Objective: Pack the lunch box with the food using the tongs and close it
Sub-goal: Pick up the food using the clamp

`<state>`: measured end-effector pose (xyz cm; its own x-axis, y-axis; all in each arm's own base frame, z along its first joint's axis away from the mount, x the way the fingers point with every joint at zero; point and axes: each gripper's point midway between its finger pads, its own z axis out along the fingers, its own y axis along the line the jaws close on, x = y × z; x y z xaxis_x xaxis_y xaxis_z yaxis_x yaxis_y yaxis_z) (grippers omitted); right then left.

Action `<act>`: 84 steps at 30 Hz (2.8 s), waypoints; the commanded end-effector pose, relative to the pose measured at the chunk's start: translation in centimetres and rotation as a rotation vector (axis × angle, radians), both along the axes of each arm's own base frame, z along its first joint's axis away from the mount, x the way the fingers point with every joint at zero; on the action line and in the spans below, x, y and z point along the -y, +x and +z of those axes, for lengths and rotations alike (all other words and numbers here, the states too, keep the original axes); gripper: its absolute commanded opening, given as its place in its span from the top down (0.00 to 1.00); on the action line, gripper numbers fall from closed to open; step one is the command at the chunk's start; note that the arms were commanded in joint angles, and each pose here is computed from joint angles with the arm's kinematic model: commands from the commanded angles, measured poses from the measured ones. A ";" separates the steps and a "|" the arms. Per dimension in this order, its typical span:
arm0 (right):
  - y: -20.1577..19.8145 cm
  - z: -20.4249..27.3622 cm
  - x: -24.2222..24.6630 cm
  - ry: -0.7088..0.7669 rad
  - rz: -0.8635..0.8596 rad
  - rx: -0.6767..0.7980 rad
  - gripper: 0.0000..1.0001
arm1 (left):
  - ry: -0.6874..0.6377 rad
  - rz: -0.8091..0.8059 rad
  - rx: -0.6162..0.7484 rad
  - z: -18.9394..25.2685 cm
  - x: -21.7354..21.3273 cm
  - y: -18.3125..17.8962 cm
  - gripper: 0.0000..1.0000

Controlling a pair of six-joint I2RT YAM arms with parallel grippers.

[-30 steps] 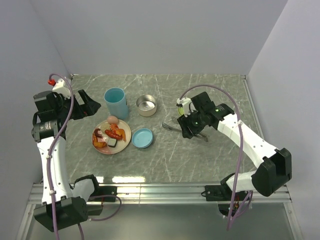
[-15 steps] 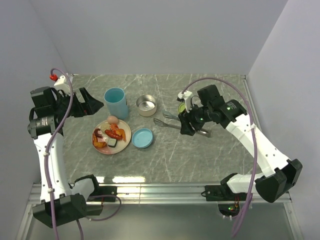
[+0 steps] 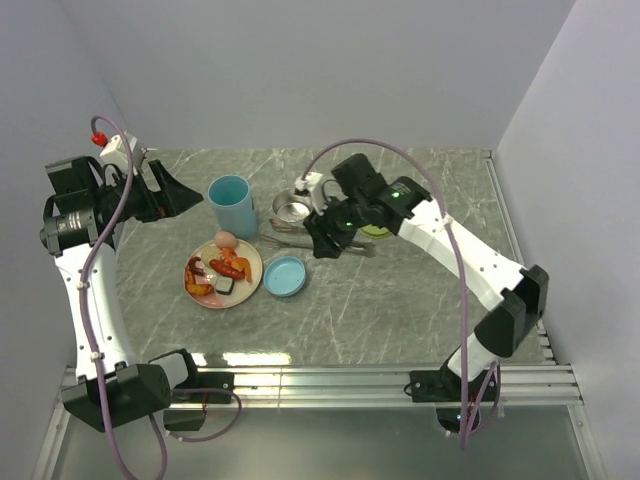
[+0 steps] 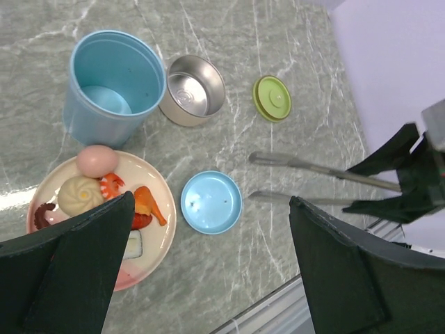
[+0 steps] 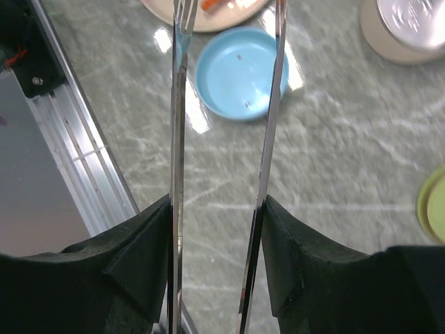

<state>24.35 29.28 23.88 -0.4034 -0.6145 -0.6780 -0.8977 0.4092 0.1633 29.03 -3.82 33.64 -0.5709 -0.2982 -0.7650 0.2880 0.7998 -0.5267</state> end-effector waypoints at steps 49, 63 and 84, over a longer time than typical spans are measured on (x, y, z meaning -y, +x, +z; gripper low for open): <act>8.4 -8.8 -16.9 -0.036 0.021 0.149 0.45 | -0.018 0.080 -0.061 -2.6 -4.6 2.1 0.01; 9.5 -10.8 -17.9 -0.054 0.016 0.139 0.44 | -0.012 0.083 -0.069 -2.9 -4.8 2.2 0.01; 8.9 -12.8 -16.8 -0.084 0.032 0.029 0.49 | -0.005 0.083 -0.063 -2.8 -5.0 2.5 0.01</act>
